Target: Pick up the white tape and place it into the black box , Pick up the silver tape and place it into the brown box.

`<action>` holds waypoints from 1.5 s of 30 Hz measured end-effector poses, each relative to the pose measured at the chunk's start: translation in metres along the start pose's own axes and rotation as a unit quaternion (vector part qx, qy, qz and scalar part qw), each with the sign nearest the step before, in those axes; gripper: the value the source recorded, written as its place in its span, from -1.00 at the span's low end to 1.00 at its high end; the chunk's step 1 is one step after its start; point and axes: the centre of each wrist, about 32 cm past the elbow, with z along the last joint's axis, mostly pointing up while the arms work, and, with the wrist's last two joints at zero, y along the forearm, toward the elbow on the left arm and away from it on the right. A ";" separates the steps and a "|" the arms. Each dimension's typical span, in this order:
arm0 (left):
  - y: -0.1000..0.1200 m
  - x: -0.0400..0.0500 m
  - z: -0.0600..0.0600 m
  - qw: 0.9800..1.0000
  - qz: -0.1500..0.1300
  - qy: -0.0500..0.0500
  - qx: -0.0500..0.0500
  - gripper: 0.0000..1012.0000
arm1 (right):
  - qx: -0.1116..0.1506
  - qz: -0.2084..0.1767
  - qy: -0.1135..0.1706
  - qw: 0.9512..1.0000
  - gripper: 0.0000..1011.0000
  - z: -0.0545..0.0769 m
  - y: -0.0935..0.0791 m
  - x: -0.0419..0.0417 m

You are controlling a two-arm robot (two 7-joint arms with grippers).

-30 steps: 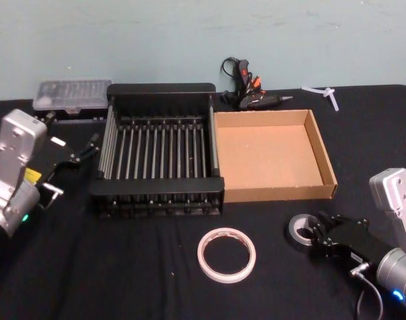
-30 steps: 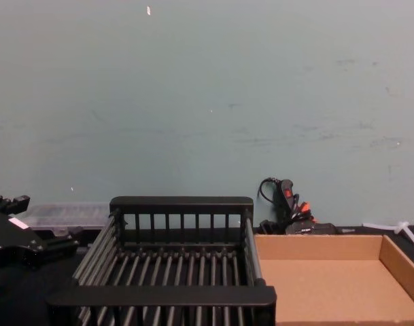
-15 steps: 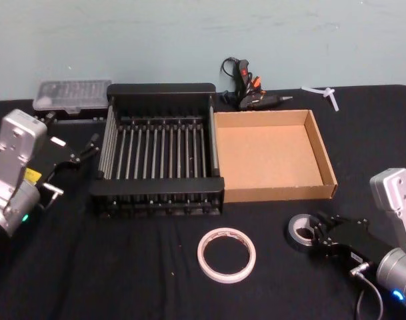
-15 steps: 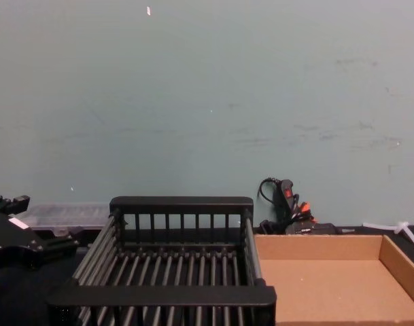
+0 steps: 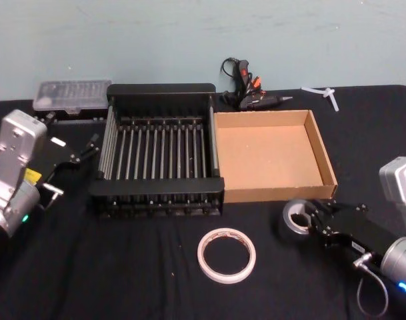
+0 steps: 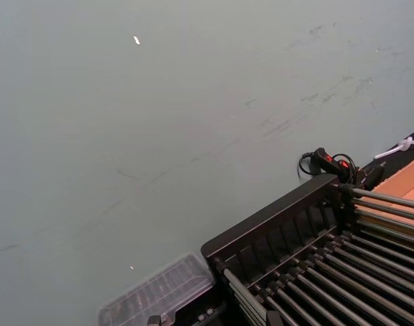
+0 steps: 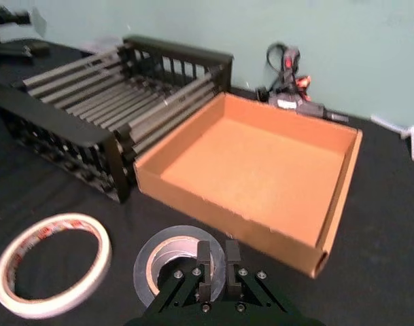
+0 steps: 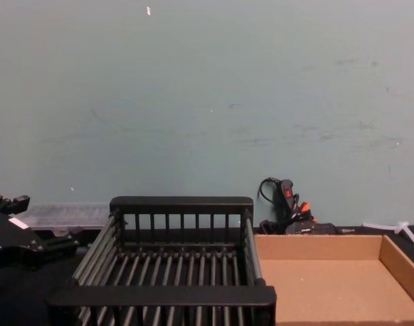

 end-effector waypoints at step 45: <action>0.000 0.0000 0.000 1.000 0.000 0.000 0.000 0.98 | 0.075 -0.042 -0.036 0.996 -0.74 0.051 0.111 0.0446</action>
